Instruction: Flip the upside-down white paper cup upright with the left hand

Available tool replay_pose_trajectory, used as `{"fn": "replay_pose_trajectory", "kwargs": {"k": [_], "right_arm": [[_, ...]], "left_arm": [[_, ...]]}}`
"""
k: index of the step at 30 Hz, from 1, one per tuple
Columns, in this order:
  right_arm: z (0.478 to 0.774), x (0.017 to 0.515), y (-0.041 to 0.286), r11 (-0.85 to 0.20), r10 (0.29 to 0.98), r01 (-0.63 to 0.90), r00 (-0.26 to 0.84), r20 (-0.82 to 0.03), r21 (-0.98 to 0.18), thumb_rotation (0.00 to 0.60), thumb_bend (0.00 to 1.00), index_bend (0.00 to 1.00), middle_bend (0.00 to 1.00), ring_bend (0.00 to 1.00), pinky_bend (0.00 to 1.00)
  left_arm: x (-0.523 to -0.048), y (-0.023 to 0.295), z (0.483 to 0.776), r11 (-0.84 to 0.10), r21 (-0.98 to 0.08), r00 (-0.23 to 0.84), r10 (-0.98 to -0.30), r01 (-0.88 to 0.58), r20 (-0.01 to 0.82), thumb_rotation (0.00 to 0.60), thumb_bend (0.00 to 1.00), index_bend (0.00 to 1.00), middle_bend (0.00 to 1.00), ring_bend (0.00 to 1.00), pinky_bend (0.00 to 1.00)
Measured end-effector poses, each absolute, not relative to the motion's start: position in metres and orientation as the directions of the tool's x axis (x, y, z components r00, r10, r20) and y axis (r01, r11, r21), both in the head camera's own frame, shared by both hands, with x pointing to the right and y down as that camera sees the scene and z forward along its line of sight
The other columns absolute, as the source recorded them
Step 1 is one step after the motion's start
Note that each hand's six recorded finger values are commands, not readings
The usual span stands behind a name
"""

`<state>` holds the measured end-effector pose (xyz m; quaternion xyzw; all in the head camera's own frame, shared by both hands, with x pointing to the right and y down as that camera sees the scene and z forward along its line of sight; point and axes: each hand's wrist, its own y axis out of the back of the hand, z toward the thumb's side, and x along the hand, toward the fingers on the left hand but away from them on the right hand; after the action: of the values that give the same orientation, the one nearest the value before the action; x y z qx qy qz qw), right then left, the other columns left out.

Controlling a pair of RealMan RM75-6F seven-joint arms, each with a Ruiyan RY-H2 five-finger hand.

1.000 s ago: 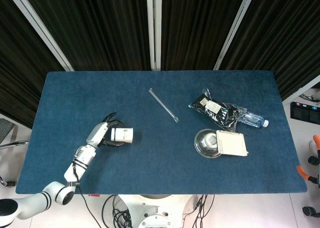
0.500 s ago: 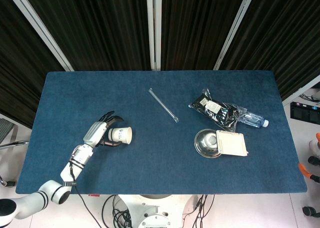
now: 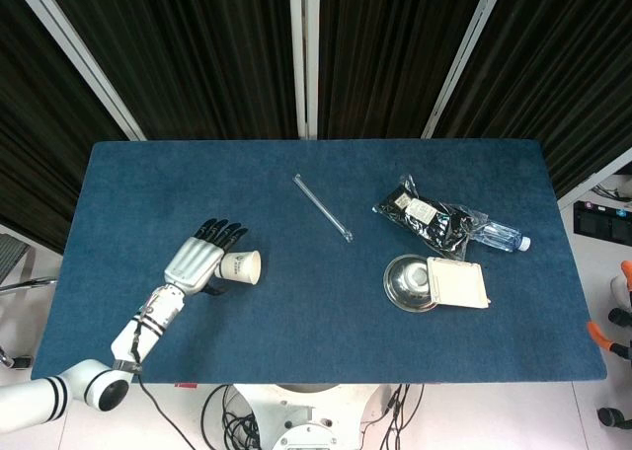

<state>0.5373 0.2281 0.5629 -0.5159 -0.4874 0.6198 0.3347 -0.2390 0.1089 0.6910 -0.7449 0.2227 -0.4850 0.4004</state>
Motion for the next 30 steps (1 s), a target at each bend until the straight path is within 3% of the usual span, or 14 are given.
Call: {"fn": "replay_pose_trajectory", "kwargs": {"k": [4, 13, 22, 30], "right_arm": [[0.559, 0.538, 0.226, -0.291, 0.920, 0.089, -0.248, -0.304, -0.953, 0.600, 0.14, 0.00, 0.00, 0.00, 0.00], [0.565, 0.542, 0.227, -0.311, 0.909, 0.091, -0.260, -0.324, -0.946, 0.600, 0.14, 0.00, 0.00, 0.00, 0.00], [0.567, 0.547, 0.228, -0.322, 0.903, 0.089, -0.270, -0.334, -0.943, 0.600, 0.14, 0.00, 0.00, 0.00, 0.00], [0.571, 0.550, 0.230, -0.338, 0.895, 0.094, -0.275, -0.351, -0.936, 0.600, 0.14, 0.00, 0.00, 0.00, 0.00]], "left_arm": [[-0.227, 0.112, 0.686, -0.585, -0.785, 0.356, -0.702, 0.204, 0.616, 0.600, 0.11, 0.03, 0.04, 0.00, 0.01], [-0.181, 0.124, 0.690, -0.663, -0.663, 0.236, -0.622, 0.349, 0.746, 0.600, 0.11, 0.03, 0.04, 0.00, 0.05], [-0.150, 0.122, 0.691, -0.642, -0.677, 0.241, -0.637, 0.360, 0.732, 0.600, 0.11, 0.04, 0.08, 0.00, 0.10], [-0.153, 0.114, 0.697, -0.626, -0.694, 0.201, -0.674, 0.355, 0.711, 0.600, 0.11, 0.16, 0.18, 0.00, 0.13]]}}
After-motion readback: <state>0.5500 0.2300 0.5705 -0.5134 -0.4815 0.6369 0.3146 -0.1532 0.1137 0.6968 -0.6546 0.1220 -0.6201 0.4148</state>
